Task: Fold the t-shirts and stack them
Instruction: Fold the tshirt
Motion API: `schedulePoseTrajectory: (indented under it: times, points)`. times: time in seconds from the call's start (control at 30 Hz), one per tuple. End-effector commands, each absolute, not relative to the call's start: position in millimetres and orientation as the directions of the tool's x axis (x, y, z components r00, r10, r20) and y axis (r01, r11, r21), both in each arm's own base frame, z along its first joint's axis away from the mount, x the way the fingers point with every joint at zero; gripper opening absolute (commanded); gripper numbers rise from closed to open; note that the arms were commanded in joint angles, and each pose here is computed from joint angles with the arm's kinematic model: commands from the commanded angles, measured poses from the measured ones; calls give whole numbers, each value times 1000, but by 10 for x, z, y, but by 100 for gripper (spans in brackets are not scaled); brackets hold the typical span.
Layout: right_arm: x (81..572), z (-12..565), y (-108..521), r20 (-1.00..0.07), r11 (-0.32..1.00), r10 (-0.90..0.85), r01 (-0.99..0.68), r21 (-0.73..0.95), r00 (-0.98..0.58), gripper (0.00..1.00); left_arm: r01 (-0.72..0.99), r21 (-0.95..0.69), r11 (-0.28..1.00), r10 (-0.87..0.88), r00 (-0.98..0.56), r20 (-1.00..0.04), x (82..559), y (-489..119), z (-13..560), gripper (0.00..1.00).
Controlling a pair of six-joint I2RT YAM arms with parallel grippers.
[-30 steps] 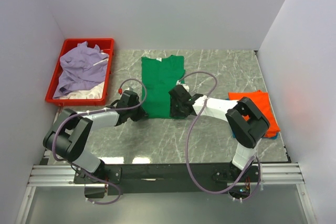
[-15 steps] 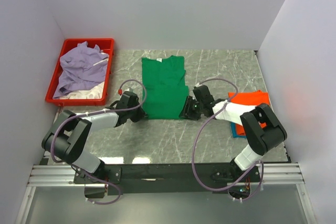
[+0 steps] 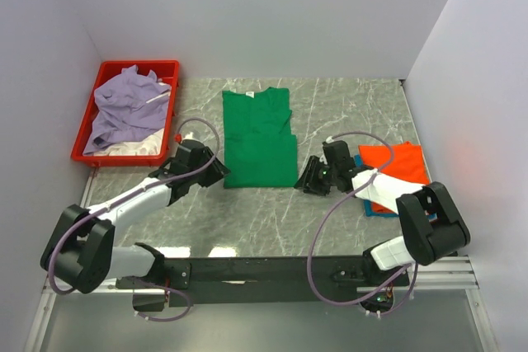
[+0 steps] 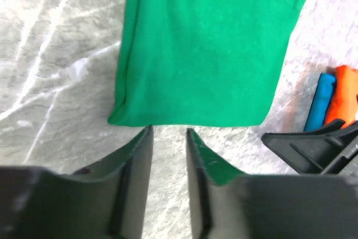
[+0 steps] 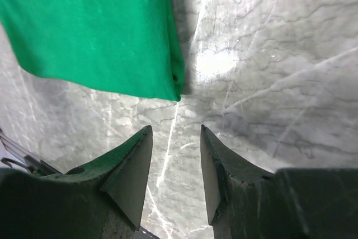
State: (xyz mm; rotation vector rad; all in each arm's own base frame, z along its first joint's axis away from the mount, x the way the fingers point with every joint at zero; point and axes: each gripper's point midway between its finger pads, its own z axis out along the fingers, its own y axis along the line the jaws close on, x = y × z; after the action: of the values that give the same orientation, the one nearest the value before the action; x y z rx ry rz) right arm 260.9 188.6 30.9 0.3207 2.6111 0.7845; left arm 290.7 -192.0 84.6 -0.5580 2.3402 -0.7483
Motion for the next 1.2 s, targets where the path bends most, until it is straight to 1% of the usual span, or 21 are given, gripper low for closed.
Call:
schedulePoseTrajectory:
  times: [0.0, 0.13, 0.2, 0.27, 0.5, 0.53, 0.67, 0.87, 0.97, 1.03, 1.07, 1.13, 1.17]
  points:
    - [2632, 431, 1827, -335, 812, 336, 91, 577, -880, 47, -212, -598, 773, -532, -730, -429, 2836, -1811, 764, 41]
    - [2674, 376, 1821, -325, 808, 347, 104, 581, -880, 48, -209, -606, 768, -527, -743, -412, 2817, -1829, 686, 48]
    - [2679, 307, 1849, -303, 805, 346, 115, 583, -888, 48, -211, -608, 765, -525, -752, -400, 2820, -1855, 623, 52]
    - [2722, 260, 1871, -293, 800, 353, 125, 586, -889, 48, -214, -610, 763, -525, -756, -392, 2821, -1866, 573, 52]
    - [2752, 104, 1904, -245, 797, 370, 170, 580, -896, 47, -241, -597, 765, -530, -763, -371, 2875, -1873, 355, 49]
    - [2805, 115, 1922, -258, 791, 374, 161, 590, -891, 47, -243, -601, 762, -535, -759, -371, 2891, -1873, 344, 48]
    - [2800, 43, 1916, -249, 795, 375, 172, 581, -893, 46, -268, -592, 760, -543, -763, -351, 2858, -1856, 214, 44]
    - [2809, -13, 1929, -234, 792, 379, 183, 583, -895, 44, -288, -582, 761, -544, -772, -329, 2847, -1864, 73, 41]
    - [2808, -24, 1954, -225, 785, 379, 184, 591, -897, 39, -299, -575, 762, -548, -770, -327, 2831, -1844, 28, 36]
    - [2818, -34, 1969, -220, 784, 377, 184, 593, -900, 27, -303, -575, 760, -553, -767, -326, 2827, -1837, 27, 28]
    - [2821, -30, 1977, -217, 782, 374, 181, 597, -902, 19, -303, -575, 760, -552, -768, -324, 2812, -1833, 25, 20]
    - [2812, -31, 1978, -213, 781, 373, 182, 597, -903, 10, -296, -578, 760, -549, -769, -328, 2804, -1834, 48, 10]
    - [2804, -22, 1978, -213, 779, 374, 181, 600, -903, 3, -294, -576, 763, -544, -774, -326, 2783, -1835, 55, 2]
